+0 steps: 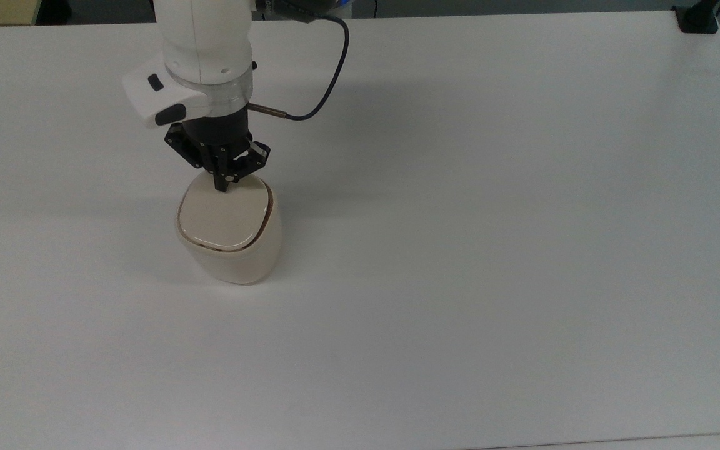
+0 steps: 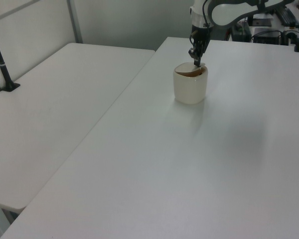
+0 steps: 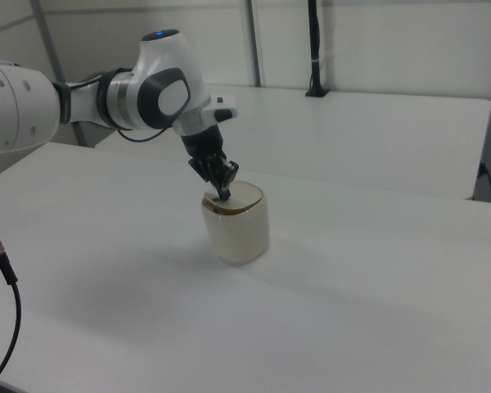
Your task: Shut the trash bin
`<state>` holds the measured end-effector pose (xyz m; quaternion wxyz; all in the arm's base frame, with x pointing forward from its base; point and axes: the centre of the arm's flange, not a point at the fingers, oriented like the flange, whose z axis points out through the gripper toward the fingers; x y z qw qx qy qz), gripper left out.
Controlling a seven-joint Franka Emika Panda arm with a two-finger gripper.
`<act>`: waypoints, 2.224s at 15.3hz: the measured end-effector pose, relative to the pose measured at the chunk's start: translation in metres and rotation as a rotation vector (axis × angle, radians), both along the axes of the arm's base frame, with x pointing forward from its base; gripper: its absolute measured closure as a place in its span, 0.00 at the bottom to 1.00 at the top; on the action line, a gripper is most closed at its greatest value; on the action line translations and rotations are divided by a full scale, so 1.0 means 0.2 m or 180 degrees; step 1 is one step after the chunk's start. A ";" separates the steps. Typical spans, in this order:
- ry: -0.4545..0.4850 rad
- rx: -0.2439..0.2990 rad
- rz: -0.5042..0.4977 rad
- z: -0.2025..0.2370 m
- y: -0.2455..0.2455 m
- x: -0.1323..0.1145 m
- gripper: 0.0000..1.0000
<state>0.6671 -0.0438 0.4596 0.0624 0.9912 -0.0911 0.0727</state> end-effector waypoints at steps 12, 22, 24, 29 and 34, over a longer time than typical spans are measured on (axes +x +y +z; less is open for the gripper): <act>0.0046 -0.0002 0.0159 0.09 0.19 -0.01 0.99; 0.0331 -0.0001 0.0624 0.66 0.46 -0.39 0.96; 0.0351 0.0063 0.0598 0.71 0.44 -0.43 0.79; 0.0373 0.0146 0.0566 0.72 0.42 -0.46 0.30; 0.0393 0.0145 0.0563 0.71 0.41 -0.46 0.00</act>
